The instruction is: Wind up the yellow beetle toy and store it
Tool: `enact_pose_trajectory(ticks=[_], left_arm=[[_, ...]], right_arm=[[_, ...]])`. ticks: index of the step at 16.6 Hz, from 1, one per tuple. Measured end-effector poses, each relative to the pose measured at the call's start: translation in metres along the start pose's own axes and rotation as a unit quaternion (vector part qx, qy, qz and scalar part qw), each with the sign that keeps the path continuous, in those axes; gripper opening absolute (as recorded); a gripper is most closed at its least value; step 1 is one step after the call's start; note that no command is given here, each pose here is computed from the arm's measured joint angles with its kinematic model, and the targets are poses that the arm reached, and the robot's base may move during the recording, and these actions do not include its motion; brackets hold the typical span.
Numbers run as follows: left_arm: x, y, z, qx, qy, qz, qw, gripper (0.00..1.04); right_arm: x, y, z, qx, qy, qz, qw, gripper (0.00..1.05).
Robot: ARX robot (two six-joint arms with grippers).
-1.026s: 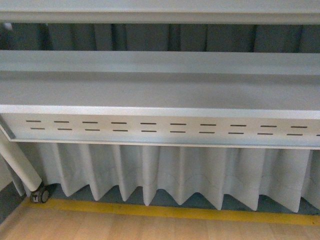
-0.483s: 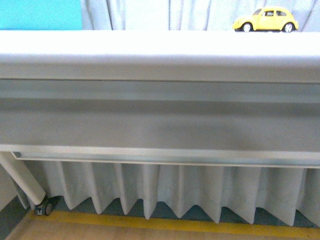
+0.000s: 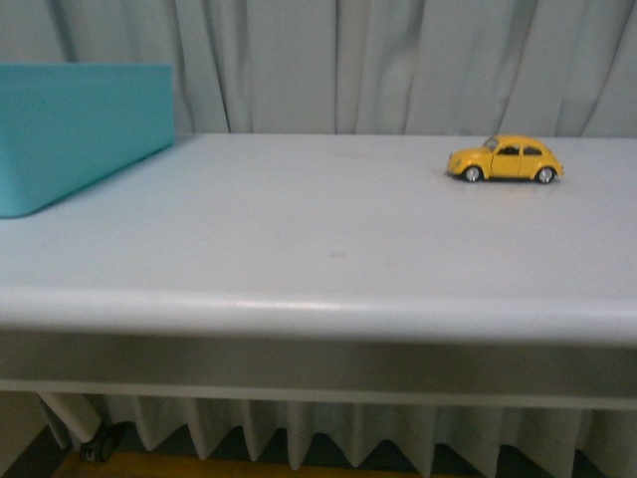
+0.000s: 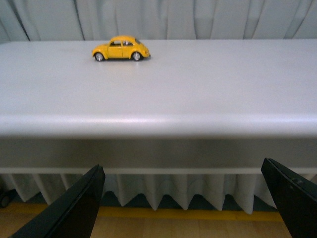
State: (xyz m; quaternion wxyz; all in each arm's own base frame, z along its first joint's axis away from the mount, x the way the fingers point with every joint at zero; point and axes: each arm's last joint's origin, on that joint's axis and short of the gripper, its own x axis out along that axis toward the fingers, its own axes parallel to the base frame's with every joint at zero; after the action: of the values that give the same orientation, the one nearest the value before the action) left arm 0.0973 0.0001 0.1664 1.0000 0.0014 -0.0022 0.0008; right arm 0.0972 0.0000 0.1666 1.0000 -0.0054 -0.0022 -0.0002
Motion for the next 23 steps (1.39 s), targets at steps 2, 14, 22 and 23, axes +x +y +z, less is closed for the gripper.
enact_pose_trajectory(ticks=[2, 14, 22, 23], left_arm=[[0.0, -0.0001, -0.0001, 0.0, 0.0, -0.001, 1.0, 0.98], [0.0, 0.0, 0.0, 0.0, 0.0, -0.001, 1.0, 0.98], [0.0, 0.0, 0.0001, 0.0, -0.001, 0.0, 1.0, 0.98], [0.0, 0.0, 0.0001, 0.0, 0.0, 0.0, 1.0, 0.98]], right_arm=[[0.0, 0.0, -0.0001, 0.0, 0.0, 0.0, 1.0, 0.98], [0.0001, 0.0, -0.0001, 0.0, 0.001, 0.0, 1.0, 0.98], [0.0001, 0.0, 0.0, 0.0, 0.0, 0.0, 1.0, 0.98], [0.0001, 0.0, 0.0, 0.0, 0.0, 0.0, 1.0, 0.98]])
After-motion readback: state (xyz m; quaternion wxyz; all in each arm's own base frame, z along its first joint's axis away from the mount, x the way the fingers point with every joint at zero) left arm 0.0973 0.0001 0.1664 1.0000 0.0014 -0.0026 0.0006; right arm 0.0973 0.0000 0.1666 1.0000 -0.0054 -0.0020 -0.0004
